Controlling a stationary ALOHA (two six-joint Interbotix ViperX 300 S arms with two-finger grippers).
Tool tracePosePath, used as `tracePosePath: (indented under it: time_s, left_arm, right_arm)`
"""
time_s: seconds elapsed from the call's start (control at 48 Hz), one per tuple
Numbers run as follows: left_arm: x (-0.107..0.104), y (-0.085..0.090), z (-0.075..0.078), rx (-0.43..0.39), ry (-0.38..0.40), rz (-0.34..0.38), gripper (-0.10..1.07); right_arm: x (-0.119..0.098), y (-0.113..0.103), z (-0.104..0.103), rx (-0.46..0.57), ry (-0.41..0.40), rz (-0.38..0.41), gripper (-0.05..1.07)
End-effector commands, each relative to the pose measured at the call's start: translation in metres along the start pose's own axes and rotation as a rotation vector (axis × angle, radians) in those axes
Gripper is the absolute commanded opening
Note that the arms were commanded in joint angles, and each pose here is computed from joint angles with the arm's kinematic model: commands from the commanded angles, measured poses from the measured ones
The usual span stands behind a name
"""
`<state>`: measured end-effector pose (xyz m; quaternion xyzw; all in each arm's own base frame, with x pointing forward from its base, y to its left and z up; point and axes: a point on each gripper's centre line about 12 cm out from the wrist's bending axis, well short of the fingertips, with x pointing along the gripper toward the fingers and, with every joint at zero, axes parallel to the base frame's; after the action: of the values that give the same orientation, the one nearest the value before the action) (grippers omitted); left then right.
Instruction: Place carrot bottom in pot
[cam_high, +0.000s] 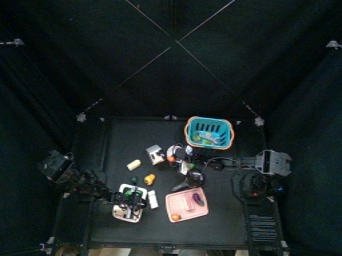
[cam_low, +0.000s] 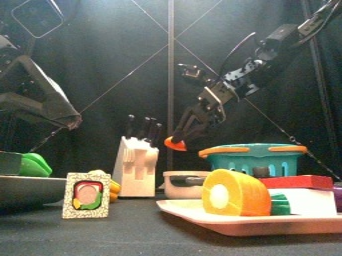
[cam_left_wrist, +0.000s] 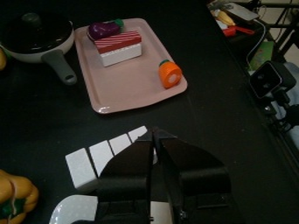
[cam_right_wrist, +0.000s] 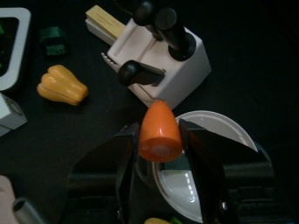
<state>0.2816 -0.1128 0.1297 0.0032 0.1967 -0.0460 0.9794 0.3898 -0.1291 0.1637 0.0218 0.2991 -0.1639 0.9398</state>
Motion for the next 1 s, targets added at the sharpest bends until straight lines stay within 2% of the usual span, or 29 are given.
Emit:
tracePosePath:
  time_s: [0.0, 0.25, 0.396, 0.729, 0.979]
  left_arm:
    - [0.002, 0.0, 0.009, -0.008, -0.034, 0.006, 0.5]
    - [0.002, 0.001, 0.007, -0.007, -0.028, 0.008, 0.5]
    - [0.002, 0.001, 0.008, -0.009, -0.034, 0.01, 0.5]
    - [0.002, 0.003, 0.008, -0.011, -0.033, 0.017, 0.5]
    - [0.002, 0.003, 0.007, -0.011, -0.031, 0.017, 0.5]
  right_arm:
    - [0.0, -0.015, 0.012, 0.019, -0.036, -0.035, 0.67]
    - [0.008, -0.04, 0.002, 0.056, -0.008, -0.087, 0.67]
    - [0.015, -0.04, -0.003, 0.056, 0.008, -0.087, 0.7]
    - [0.019, -0.041, -0.009, 0.057, 0.027, -0.086, 0.88]
    - [0.018, -0.038, -0.007, 0.048, 0.019, -0.081, 0.9]
